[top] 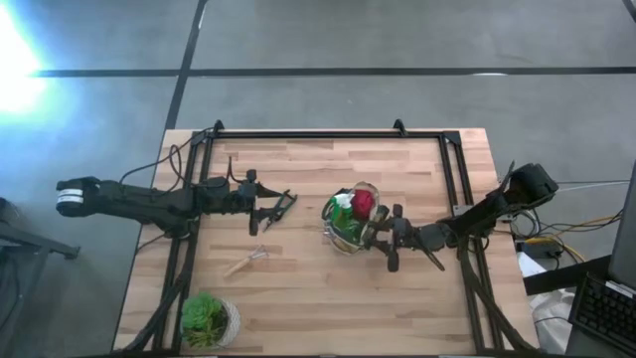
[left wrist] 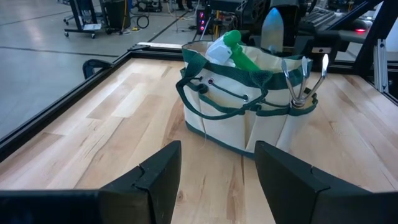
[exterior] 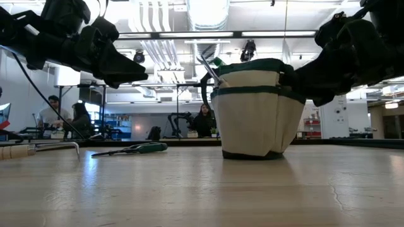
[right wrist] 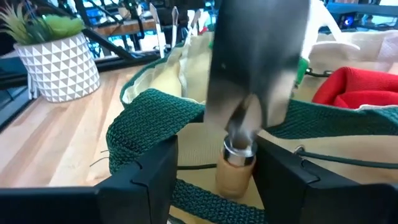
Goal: Pick & Place Garden tools in Gardening bag
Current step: Put the hand trowel into the pocket of the gardening bag, then adjust the gardening bag
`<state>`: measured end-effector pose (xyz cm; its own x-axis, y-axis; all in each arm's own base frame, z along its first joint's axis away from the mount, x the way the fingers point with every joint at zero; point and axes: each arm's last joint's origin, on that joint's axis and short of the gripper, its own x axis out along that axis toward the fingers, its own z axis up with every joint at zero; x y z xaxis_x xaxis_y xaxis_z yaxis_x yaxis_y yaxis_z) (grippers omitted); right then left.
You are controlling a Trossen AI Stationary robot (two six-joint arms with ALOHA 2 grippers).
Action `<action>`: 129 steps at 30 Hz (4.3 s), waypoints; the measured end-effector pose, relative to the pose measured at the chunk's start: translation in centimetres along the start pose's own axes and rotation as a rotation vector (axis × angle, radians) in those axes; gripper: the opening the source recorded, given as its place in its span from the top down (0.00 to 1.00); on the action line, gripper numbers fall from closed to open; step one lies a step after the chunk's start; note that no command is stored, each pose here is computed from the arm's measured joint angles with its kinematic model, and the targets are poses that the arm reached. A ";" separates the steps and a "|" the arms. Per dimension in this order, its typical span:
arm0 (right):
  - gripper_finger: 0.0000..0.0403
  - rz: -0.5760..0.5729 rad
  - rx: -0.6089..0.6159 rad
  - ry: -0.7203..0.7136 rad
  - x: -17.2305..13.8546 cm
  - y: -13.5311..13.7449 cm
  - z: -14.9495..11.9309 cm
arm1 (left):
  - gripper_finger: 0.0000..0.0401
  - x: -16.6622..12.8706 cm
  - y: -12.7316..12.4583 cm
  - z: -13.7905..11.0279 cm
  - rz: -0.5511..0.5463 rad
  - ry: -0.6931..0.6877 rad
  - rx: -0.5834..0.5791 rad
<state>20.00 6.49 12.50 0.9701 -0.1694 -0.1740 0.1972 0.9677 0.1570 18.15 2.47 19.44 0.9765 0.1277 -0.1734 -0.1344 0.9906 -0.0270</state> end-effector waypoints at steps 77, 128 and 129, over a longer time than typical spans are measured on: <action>0.65 -0.064 -0.136 0.049 -6.2 -0.5 12.8 | 0.48 0.0 0.0 0.0 0.000 0.000 0.000; 0.98 -0.174 0.054 0.402 -10.5 -4.1 9.6 | 0.48 0.0 0.0 0.0 0.000 0.000 -0.029; 0.98 -0.152 0.050 0.400 -10.4 -4.0 9.7 | 0.48 0.0 0.0 0.0 0.000 0.000 -0.029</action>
<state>10.49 2.63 23.09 0.8002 -0.2144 -0.5601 0.3498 0.9255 0.1454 18.16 2.47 19.44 0.9766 0.1273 -0.1736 -0.1387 0.9888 -0.0554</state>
